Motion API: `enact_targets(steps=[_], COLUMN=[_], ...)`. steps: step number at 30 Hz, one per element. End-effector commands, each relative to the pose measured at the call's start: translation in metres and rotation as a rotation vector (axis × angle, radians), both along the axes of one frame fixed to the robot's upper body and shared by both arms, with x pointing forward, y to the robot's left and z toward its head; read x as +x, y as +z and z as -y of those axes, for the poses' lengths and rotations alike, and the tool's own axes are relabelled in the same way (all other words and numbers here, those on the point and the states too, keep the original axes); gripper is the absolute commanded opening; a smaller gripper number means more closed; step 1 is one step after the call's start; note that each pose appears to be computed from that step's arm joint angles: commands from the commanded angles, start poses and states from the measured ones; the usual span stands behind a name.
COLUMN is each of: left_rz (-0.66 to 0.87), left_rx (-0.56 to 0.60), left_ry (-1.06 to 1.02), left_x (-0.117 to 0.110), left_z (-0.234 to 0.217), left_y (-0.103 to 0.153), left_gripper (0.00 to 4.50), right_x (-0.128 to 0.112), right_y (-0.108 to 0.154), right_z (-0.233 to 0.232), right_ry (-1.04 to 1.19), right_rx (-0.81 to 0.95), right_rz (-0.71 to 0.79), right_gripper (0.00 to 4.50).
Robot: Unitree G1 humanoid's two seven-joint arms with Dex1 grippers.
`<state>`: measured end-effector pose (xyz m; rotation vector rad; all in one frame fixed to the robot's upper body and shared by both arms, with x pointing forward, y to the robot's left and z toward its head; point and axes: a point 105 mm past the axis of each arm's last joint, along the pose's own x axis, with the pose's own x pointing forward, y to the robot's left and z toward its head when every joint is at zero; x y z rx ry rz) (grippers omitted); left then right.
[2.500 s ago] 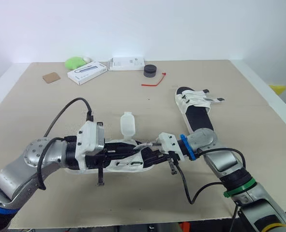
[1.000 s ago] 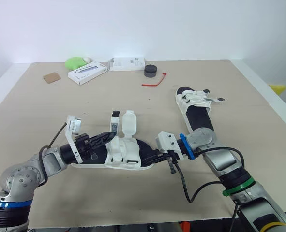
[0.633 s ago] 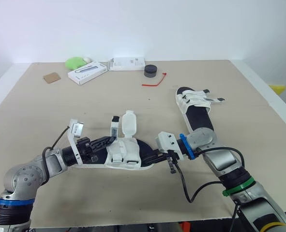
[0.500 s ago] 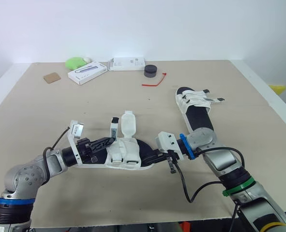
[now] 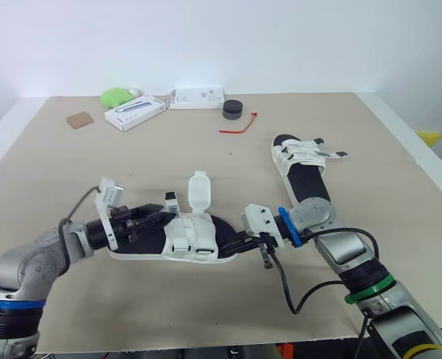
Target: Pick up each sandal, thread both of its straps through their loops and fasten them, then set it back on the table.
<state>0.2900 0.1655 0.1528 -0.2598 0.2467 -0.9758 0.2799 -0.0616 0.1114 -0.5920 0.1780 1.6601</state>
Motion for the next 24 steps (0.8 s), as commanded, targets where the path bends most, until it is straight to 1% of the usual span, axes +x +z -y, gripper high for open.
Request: enact_targets(steps=[1, 2, 5, 7, 10, 13, 14, 15, 16, 17, 19, 24], left_rz=[0.147, 0.167, 0.270, 0.340, 0.370, 0.370, 0.351, 0.337, 0.299, 0.261, 0.199, 0.136], left_rx=[0.066, 0.075, 0.159, 0.203, 0.238, 0.235, 0.207, 0.186, 0.160, 0.149, 0.155, 0.176], left_ry=[-0.031, -0.029, -0.049, -0.098, -0.164, -0.135, -0.108, -0.090, -0.081, -0.075, -0.099, -0.105], left_x=[0.002, 0.004, 0.008, 0.006, 0.004, 0.015, 0.020, 0.024, 0.026, 0.028, 0.026, 0.027], left_z=[-0.001, -0.002, 0.000, 0.012, 0.027, 0.030, 0.030, 0.030, 0.029, 0.028, 0.028, 0.026], left_y=[0.024, 0.027, 0.033, 0.033, 0.022, 0.013, 0.012, 0.012, 0.009, 0.003, -0.009, -0.024], left_gripper=[3.27, 3.27, 3.27, 3.27, 2.49, 0.94, 0.75, 0.33, 0.15, 0.05, 0.05, 0.05], right_x=[-0.002, -0.002, -0.002, -0.002, -0.002, -0.002, -0.002, -0.002, -0.001, -0.001, -0.002, -0.001], right_y=[0.003, 0.003, 0.004, 0.003, 0.003, 0.003, 0.003, 0.003, 0.003, 0.003, 0.002, 0.003], right_z=[-0.001, -0.001, -0.001, -0.001, -0.001, -0.002, -0.002, -0.002, -0.002, -0.002, -0.002, -0.002], right_ry=[0.018, 0.018, 0.018, 0.016, 0.012, 0.007, 0.005, 0.004, 0.002, -0.001, -0.002, -0.006], right_rx=[-0.002, -0.001, 0.000, 0.001, 0.003, 0.006, 0.007, 0.008, 0.008, 0.009, 0.009, 0.011], right_rz=[0.021, 0.022, 0.023, 0.024, 0.024, 0.022, 0.022, 0.022, 0.023, 0.023, 0.023, 0.022], right_gripper=[0.00, 0.00, 0.00, 0.00, 0.00, 0.00, 0.00, 0.00, 0.00, 0.00, 0.00, 0.00])
